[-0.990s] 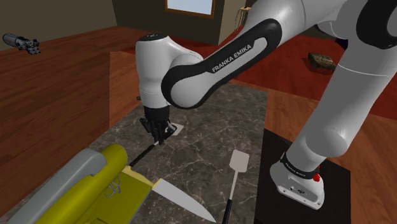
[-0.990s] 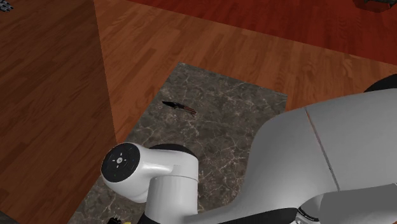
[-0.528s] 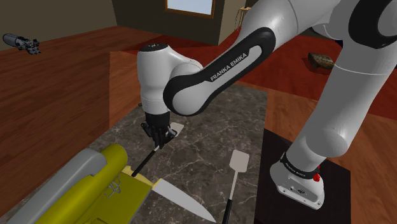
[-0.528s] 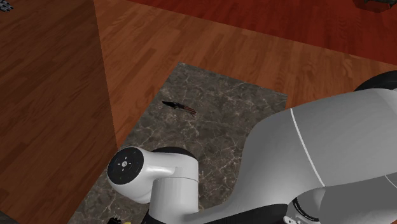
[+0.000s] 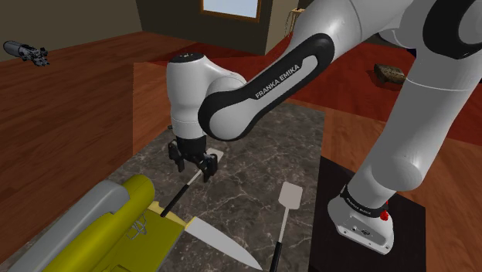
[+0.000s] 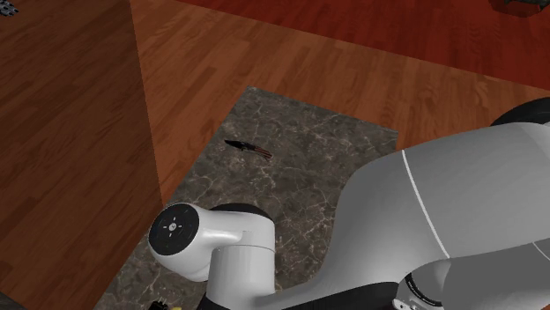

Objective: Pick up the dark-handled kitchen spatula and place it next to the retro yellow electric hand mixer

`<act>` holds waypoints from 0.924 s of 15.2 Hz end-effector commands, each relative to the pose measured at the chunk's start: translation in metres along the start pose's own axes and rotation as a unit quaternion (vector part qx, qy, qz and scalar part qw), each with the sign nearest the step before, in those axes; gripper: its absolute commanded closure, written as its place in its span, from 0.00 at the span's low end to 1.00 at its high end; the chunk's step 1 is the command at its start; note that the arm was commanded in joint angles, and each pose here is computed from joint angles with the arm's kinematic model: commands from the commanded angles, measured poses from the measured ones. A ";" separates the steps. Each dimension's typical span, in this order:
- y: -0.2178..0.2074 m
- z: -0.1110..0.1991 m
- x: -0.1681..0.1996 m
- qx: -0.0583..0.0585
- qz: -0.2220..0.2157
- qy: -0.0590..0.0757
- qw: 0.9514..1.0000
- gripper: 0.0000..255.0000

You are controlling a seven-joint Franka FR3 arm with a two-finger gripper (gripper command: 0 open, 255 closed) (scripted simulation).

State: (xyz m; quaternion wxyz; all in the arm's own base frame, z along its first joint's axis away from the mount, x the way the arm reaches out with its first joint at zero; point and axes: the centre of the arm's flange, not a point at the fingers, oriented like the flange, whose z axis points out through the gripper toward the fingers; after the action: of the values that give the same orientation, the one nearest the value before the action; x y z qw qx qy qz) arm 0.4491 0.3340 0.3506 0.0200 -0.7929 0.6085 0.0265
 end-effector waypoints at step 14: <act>0.000 -0.050 0.000 0.000 0.000 0.000 1.000 0.00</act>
State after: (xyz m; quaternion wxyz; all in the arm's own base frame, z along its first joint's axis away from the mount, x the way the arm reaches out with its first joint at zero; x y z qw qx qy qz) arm 0.4500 0.3308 0.4004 0.0200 -0.7929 0.6085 0.0264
